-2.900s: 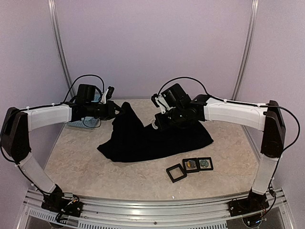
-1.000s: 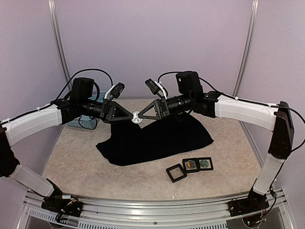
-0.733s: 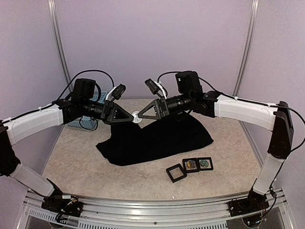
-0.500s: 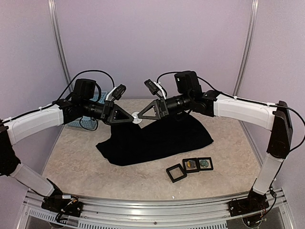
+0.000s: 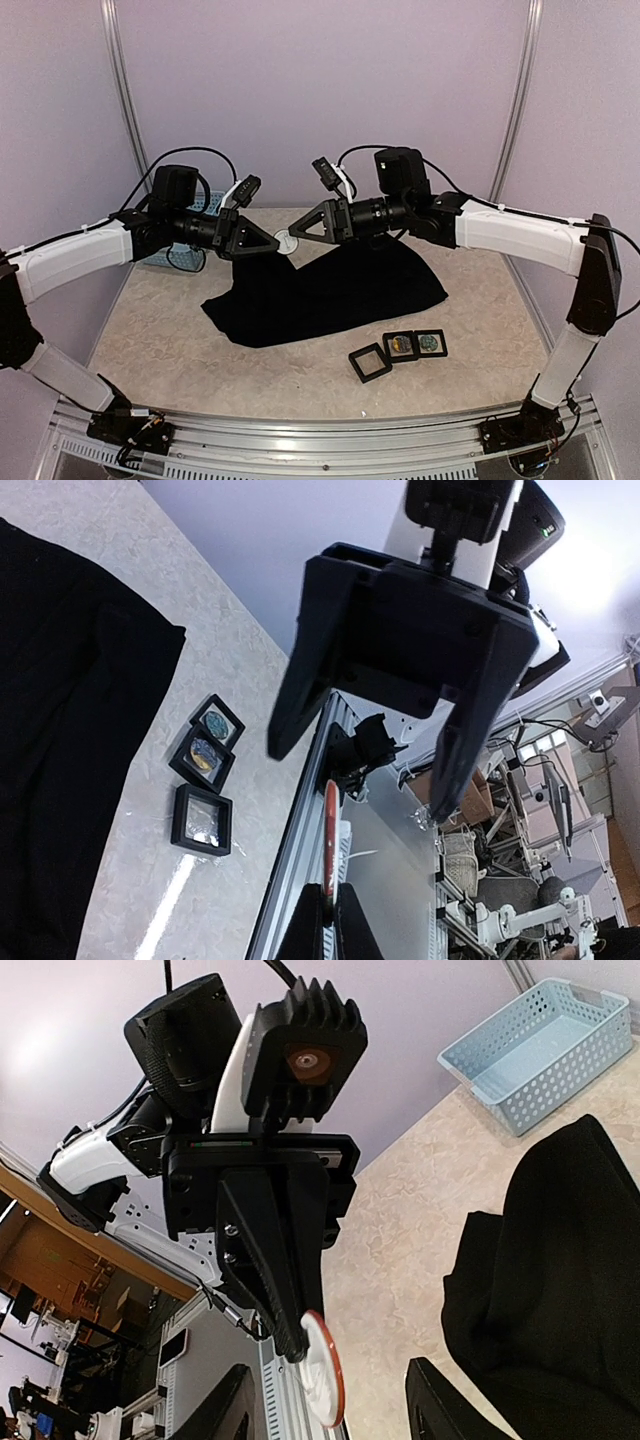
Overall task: Remove the brooch from the garment
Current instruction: Pass from the right arm to the left, then close the brooch at the center of the board.
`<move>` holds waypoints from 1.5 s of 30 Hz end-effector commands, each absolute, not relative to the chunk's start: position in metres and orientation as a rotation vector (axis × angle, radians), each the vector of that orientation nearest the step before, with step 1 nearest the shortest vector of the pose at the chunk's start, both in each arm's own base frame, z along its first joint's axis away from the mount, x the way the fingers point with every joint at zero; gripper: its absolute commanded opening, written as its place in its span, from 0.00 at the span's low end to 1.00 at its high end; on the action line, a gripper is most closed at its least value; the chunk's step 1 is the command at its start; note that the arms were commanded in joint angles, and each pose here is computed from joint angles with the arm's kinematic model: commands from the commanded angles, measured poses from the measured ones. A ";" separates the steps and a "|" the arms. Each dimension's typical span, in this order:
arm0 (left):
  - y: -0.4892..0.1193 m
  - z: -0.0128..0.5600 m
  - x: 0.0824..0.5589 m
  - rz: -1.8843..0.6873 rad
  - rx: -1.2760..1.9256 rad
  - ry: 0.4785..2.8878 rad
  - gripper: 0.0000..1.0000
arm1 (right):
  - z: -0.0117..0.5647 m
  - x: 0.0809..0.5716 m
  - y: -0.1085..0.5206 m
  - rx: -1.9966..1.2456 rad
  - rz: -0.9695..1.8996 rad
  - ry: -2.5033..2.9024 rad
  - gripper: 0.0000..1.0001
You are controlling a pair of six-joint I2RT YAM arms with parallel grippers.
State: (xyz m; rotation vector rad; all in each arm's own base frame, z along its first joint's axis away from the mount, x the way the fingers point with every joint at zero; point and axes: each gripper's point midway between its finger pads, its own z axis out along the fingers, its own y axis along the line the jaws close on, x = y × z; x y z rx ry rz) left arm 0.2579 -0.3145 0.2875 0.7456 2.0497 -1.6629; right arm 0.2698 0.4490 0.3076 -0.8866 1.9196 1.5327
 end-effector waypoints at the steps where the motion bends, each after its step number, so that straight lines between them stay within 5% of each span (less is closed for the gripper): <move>1: -0.304 0.297 0.268 -1.665 0.670 2.008 0.00 | 0.340 0.275 0.436 -0.801 1.512 1.797 0.57; 14: -0.303 0.314 0.267 -1.711 0.660 1.945 0.00 | 0.315 0.265 0.450 -0.865 1.477 1.859 0.59; 45: -0.308 0.317 0.261 -1.711 0.695 1.935 0.00 | 0.309 0.259 0.475 -0.887 1.476 1.856 0.26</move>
